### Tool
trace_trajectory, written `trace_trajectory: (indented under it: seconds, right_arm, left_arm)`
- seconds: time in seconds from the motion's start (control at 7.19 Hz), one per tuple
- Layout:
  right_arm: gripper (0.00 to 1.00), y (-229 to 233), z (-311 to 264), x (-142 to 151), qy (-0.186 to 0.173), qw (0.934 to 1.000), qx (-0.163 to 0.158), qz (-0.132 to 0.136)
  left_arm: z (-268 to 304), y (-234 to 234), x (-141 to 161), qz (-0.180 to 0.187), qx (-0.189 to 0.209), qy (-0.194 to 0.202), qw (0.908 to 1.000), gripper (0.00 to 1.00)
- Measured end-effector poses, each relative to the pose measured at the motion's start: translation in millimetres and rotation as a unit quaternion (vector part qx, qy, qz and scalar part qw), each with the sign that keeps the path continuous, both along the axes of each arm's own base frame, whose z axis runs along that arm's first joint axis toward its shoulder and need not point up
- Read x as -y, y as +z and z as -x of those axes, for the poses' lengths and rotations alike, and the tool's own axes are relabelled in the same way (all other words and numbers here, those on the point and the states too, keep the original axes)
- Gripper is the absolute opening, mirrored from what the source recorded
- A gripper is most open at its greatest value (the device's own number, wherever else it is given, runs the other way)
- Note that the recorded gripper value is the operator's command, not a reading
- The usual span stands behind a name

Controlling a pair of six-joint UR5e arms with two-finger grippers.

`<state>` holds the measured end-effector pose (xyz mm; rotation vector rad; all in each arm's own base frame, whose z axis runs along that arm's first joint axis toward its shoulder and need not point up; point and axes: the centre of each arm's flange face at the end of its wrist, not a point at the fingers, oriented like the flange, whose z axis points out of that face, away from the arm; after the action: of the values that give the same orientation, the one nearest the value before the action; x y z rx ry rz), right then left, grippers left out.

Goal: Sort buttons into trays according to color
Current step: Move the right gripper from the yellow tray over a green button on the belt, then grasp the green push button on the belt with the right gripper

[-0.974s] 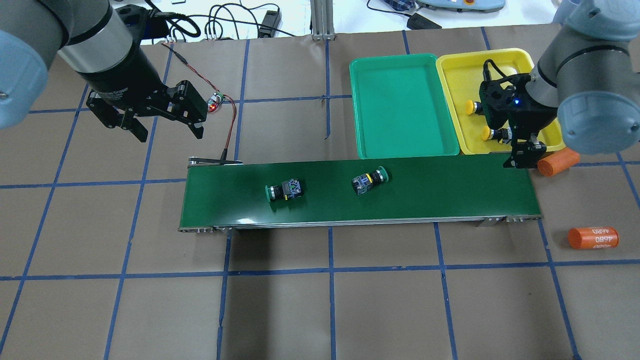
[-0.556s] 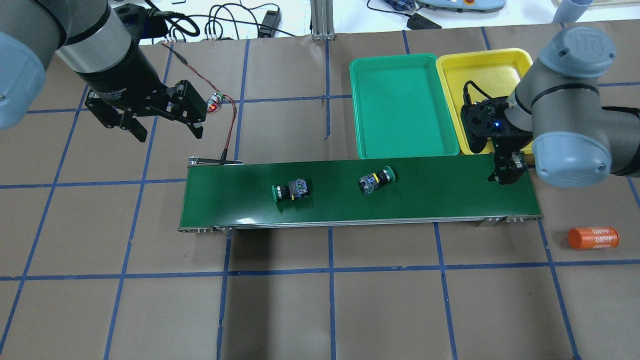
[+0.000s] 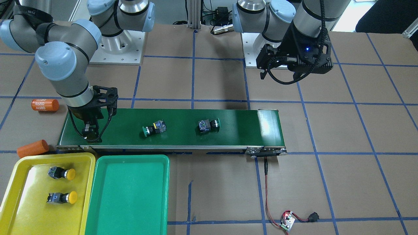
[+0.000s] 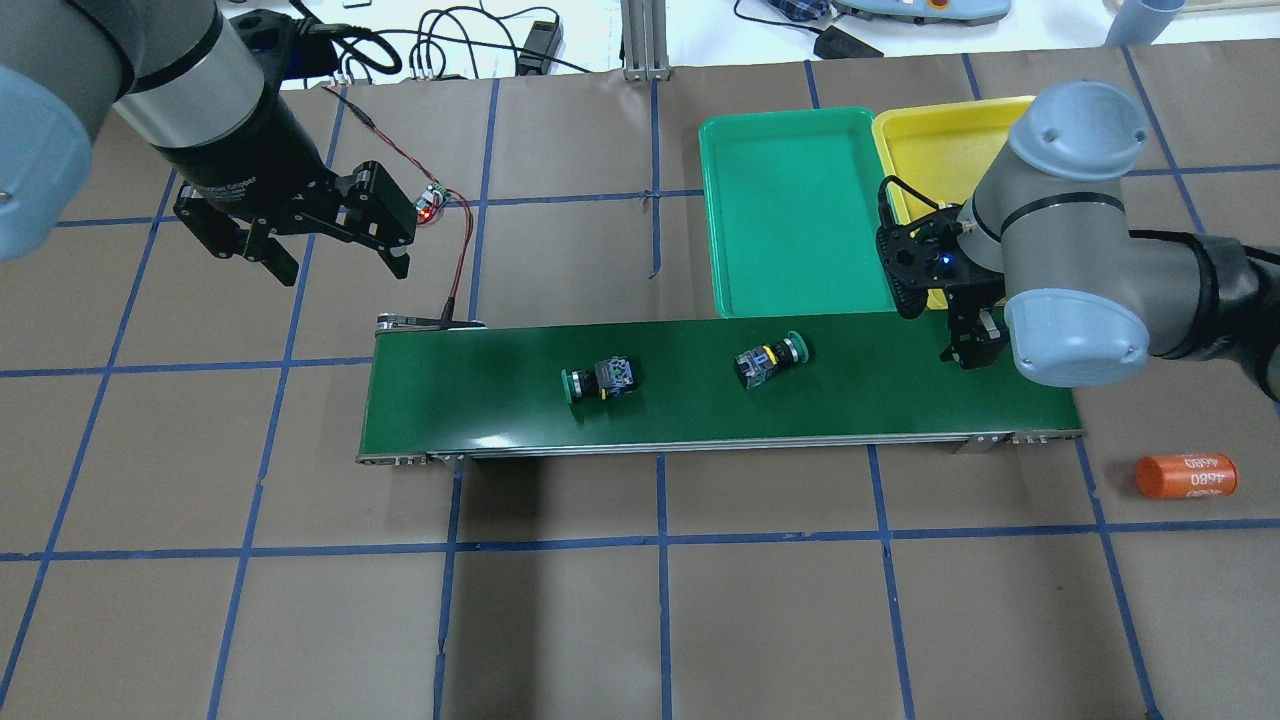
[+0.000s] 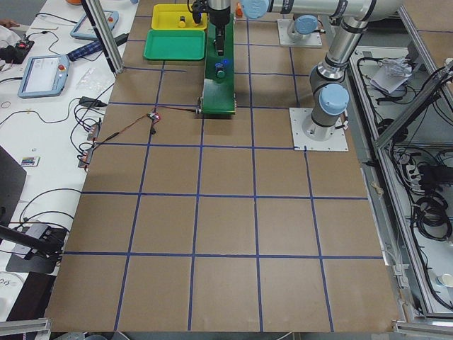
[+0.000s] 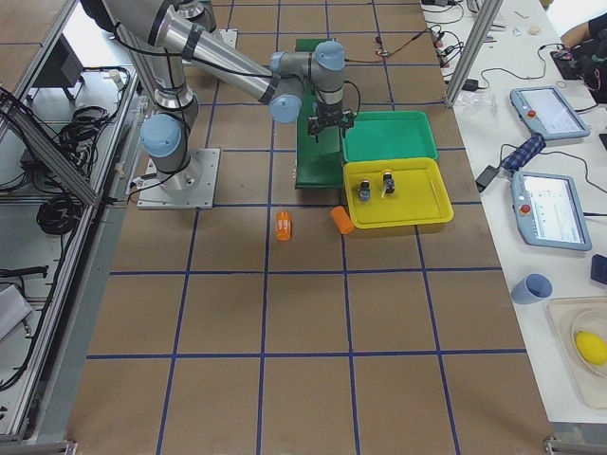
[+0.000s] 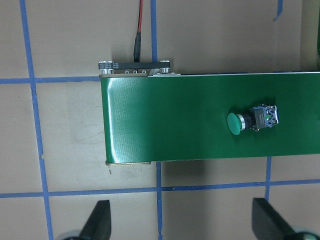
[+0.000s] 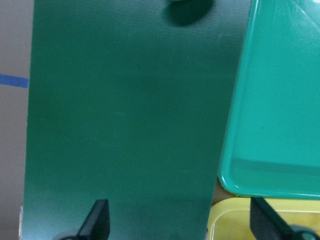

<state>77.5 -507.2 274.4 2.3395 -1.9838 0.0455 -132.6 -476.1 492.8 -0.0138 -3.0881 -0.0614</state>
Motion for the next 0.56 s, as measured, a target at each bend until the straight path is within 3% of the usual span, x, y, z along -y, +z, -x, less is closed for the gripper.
trace_trajectory:
  seconds: [0.56]
  right_arm:
    - [1.0,-10.3,-2.4,-5.0,-0.001,1.0,0.001,-0.009]
  left_arm:
    - [0.0,0.3,-0.4,0.0,0.0,0.0,1.0,1.0]
